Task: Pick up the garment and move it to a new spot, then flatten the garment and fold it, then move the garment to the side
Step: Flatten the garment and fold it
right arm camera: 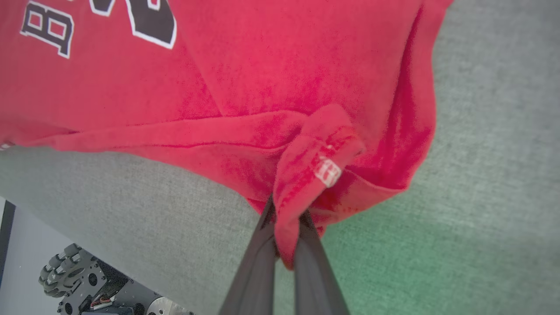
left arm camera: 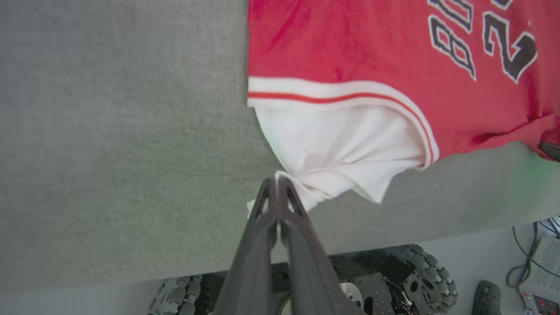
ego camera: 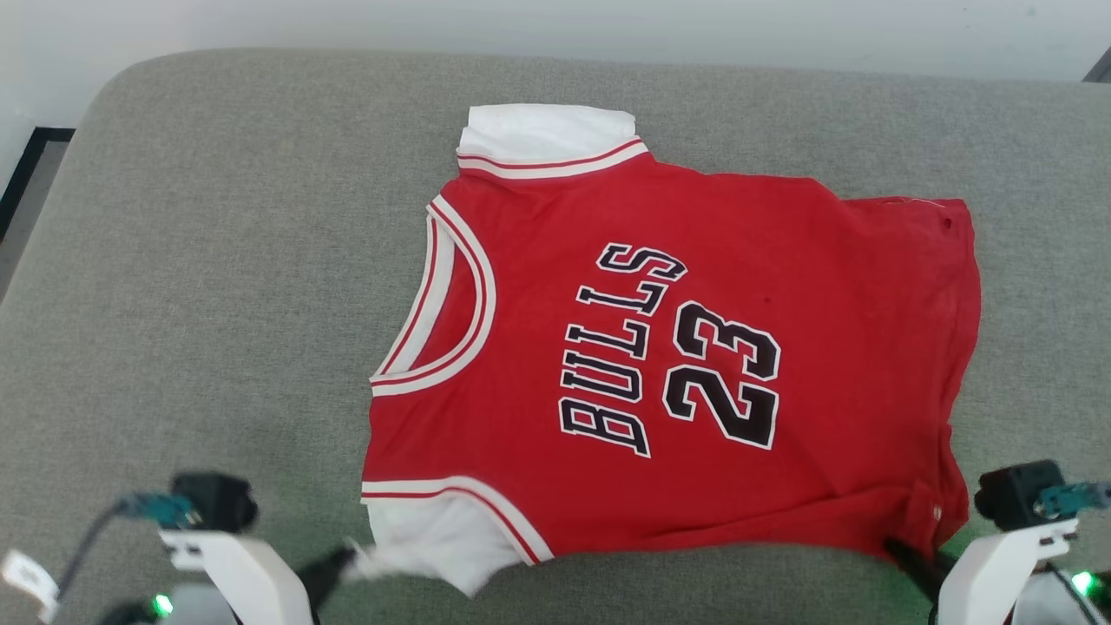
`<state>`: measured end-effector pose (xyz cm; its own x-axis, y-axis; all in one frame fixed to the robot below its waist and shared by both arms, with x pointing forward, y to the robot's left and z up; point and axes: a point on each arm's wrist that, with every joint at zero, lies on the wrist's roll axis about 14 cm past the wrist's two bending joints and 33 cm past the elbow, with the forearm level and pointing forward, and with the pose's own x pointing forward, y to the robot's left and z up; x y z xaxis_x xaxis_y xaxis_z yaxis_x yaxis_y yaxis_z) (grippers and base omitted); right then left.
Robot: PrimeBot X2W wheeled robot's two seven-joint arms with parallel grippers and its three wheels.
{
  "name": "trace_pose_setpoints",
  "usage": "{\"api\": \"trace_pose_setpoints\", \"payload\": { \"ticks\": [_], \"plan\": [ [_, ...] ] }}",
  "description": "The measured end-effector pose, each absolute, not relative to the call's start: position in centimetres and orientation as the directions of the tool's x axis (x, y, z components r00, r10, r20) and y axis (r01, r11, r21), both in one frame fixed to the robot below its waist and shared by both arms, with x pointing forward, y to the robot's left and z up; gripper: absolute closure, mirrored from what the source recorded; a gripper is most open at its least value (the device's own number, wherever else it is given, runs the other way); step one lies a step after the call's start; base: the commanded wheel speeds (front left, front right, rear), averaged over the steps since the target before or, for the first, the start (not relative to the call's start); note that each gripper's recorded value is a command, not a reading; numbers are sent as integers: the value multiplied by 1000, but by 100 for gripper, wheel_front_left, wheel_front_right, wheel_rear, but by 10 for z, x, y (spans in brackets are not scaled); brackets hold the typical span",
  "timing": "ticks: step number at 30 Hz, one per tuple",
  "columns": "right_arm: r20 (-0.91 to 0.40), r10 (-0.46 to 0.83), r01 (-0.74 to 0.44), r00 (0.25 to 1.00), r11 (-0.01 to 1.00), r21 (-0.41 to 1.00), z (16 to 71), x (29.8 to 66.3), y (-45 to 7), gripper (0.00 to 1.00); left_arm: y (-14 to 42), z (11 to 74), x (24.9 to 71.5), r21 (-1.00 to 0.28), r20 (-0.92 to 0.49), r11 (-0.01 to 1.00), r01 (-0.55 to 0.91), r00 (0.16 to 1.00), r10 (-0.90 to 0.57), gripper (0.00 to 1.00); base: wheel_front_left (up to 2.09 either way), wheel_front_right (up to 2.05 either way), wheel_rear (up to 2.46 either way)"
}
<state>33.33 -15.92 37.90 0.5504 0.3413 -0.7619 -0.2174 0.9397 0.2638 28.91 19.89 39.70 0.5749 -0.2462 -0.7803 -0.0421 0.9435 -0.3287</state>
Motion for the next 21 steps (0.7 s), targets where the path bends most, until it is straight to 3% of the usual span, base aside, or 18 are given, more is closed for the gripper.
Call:
{"api": "trace_pose_setpoints", "payload": {
  "ticks": [7,12,21],
  "plan": [
    [-688,335,-242,644,942,232,413,367,-158,100,218,454,347,-200,-676,975,93,707,-206,100,0,0,0],
    [-653,316,-265,689,948,179,432,389,-159,100,218,483,382,-134,-615,976,174,758,-219,100,0,0,0],
    [-622,291,-300,727,949,94,444,438,-158,100,203,489,451,-118,-588,957,266,758,-283,100,0,0,0]
  ]
}}
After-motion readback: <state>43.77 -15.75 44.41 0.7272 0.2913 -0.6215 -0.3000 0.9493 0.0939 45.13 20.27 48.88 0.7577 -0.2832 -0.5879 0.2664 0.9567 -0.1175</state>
